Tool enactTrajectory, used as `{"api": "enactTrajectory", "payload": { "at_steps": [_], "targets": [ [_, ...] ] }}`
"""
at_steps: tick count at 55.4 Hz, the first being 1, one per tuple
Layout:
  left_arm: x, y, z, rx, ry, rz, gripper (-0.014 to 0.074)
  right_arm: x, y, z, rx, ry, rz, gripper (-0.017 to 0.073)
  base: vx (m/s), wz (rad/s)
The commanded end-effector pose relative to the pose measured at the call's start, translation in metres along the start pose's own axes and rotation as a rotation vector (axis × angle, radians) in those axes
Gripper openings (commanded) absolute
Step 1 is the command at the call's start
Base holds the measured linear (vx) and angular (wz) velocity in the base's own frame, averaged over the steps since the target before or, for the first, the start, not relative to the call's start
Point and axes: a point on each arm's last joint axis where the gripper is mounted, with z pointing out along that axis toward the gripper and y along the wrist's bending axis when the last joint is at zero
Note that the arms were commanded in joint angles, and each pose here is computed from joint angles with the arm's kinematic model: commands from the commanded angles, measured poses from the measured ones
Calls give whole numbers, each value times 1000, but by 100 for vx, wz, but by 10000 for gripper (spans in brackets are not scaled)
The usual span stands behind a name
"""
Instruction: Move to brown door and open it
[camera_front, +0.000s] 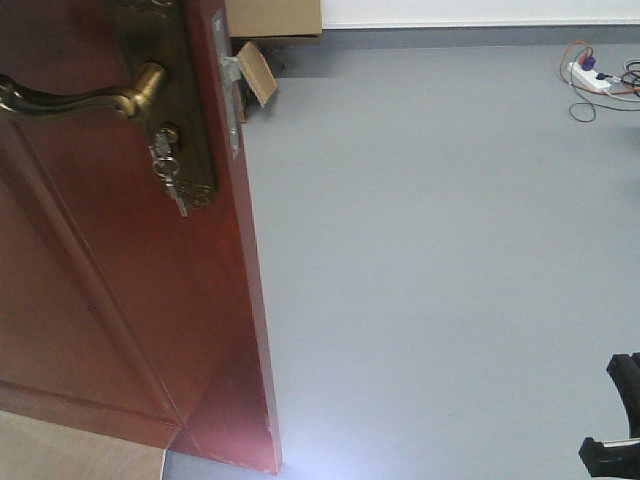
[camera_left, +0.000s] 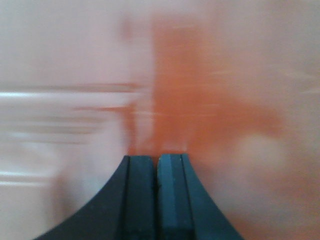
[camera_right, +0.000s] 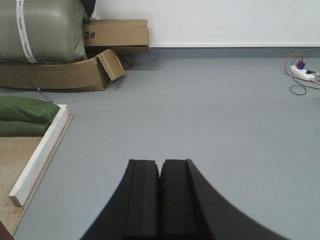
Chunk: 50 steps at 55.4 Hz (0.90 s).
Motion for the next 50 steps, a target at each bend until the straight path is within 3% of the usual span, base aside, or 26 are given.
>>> {"api": "enactTrajectory", "payload": {
  "at_steps": [1,50],
  "targets": [
    [-15,1,-4,-22,-53,54,-6,-6,0,0,5,-82,-11,0,19,9],
    [-15,1,-4,-22,-53,54,-6,-6,0,0,4,-79,-11,0,11,4]
  ]
}}
